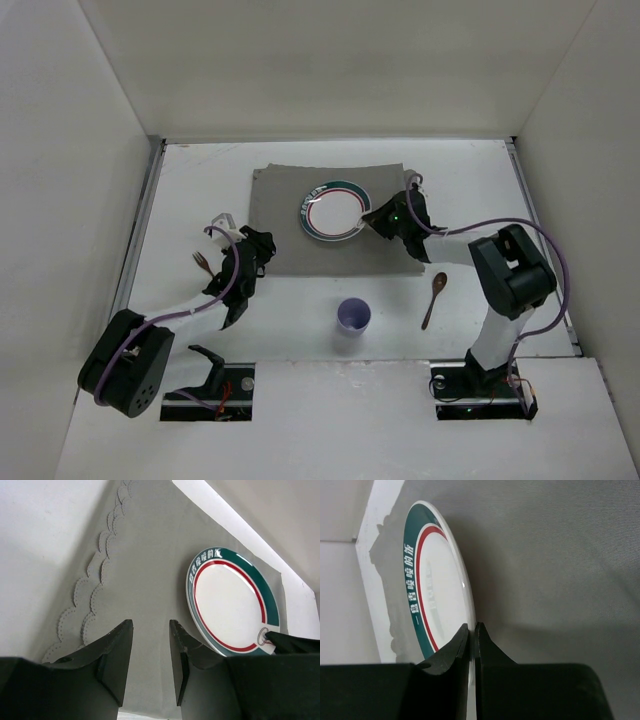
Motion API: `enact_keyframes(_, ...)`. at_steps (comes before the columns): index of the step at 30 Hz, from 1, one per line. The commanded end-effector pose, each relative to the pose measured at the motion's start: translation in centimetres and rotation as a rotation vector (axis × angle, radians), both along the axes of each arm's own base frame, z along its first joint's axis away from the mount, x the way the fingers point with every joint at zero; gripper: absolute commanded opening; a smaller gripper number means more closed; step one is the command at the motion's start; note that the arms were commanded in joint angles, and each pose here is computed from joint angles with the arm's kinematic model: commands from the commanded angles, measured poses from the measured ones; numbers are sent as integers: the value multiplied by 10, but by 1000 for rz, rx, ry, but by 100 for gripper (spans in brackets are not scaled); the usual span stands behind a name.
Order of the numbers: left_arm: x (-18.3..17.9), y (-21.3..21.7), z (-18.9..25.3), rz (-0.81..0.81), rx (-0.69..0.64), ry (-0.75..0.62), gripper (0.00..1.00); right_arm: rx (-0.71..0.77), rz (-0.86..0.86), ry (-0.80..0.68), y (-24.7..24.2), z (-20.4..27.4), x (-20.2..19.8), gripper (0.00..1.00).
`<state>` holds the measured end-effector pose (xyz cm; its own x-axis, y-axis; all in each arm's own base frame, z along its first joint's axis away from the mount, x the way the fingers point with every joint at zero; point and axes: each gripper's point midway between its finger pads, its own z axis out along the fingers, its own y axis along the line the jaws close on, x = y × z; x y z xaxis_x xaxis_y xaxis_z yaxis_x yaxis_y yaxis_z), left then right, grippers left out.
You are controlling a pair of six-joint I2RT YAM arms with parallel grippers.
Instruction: Set the dinner table for one person
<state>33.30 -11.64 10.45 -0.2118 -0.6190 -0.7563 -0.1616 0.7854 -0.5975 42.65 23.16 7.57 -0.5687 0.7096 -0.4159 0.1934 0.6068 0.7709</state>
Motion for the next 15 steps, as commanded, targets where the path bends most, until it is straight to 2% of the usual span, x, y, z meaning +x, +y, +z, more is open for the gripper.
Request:
enact_keyframes(1,3,0,13,6,-30,-51,32,109,6,-123,17,47,23,7)
enact_keyframes(3,3,-1,12,6,-21,-49,32,105,1,-61,16,28,19,11)
enact_keyframes(8,4,-3,11,-3,-33,-43,32,14,11,53,8,-2,3,40)
enact_keyframes(11,3,-3,10,-1,-22,-43,32,-69,6,30,-6,10,-7,55)
enact_keyframes(15,3,-3,11,-3,-35,-44,32,-173,33,-33,-20,36,-26,64)
